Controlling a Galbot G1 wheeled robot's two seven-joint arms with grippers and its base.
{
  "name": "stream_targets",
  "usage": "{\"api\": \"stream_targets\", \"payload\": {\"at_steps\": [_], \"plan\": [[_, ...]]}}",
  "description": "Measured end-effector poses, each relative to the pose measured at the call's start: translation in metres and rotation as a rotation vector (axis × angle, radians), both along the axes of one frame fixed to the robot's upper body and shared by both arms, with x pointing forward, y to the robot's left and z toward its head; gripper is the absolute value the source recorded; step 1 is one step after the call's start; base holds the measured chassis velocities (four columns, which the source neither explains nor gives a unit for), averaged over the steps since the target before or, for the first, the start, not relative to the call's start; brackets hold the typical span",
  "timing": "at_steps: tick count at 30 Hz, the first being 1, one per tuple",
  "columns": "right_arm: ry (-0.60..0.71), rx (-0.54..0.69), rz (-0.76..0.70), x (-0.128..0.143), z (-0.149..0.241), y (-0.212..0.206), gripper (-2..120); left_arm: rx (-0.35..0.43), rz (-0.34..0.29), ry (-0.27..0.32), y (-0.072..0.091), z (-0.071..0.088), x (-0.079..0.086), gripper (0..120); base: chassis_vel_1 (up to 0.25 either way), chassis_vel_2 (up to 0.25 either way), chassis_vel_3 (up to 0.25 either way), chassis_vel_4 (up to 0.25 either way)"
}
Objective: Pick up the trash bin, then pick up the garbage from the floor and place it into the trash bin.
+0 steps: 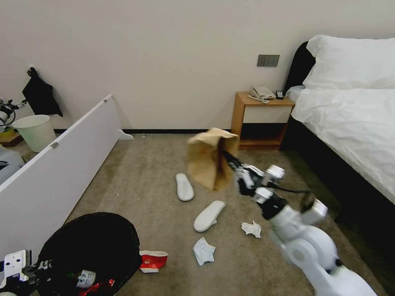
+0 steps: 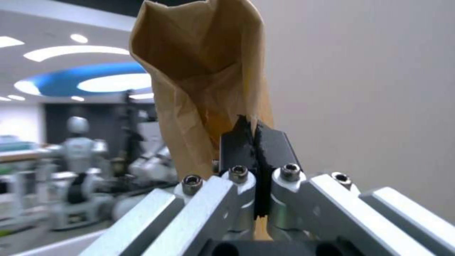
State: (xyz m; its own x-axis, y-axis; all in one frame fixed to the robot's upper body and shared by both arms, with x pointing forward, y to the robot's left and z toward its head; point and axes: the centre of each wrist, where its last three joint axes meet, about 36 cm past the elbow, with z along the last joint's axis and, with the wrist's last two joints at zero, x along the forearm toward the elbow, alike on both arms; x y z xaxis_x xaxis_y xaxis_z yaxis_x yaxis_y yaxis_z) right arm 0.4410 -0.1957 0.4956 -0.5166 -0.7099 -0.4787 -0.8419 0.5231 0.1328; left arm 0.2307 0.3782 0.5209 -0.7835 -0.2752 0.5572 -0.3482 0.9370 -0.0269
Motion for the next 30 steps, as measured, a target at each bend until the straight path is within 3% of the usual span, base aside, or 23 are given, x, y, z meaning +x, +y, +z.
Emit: {"api": "stream_targets", "payload": {"at_steps": [7,12,21,30], "plan": [[-0.046,0.026,0.181,0.026,0.013,0.062,0,0.004,0.018,-0.002,0.001,-0.001,-0.002,3,0.0,0.0,0.0,0.0],[-0.065,0.017,0.347,0.032,0.016,0.135,0,0.01,0.025,-0.008,0.003,0.001,-0.003,3,0.0,0.0,0.0,0.0],[-0.021,-0.018,0.457,0.019,0.004,0.191,0,0.011,0.016,-0.024,0.001,0.004,0.001,3,0.0,0.0,0.0,0.0],[0.021,-0.079,0.52,0.004,-0.015,0.207,0,0.011,0.006,-0.029,-0.001,0.005,0.002,3,0.0,0.0,0.0,0.0]]}}
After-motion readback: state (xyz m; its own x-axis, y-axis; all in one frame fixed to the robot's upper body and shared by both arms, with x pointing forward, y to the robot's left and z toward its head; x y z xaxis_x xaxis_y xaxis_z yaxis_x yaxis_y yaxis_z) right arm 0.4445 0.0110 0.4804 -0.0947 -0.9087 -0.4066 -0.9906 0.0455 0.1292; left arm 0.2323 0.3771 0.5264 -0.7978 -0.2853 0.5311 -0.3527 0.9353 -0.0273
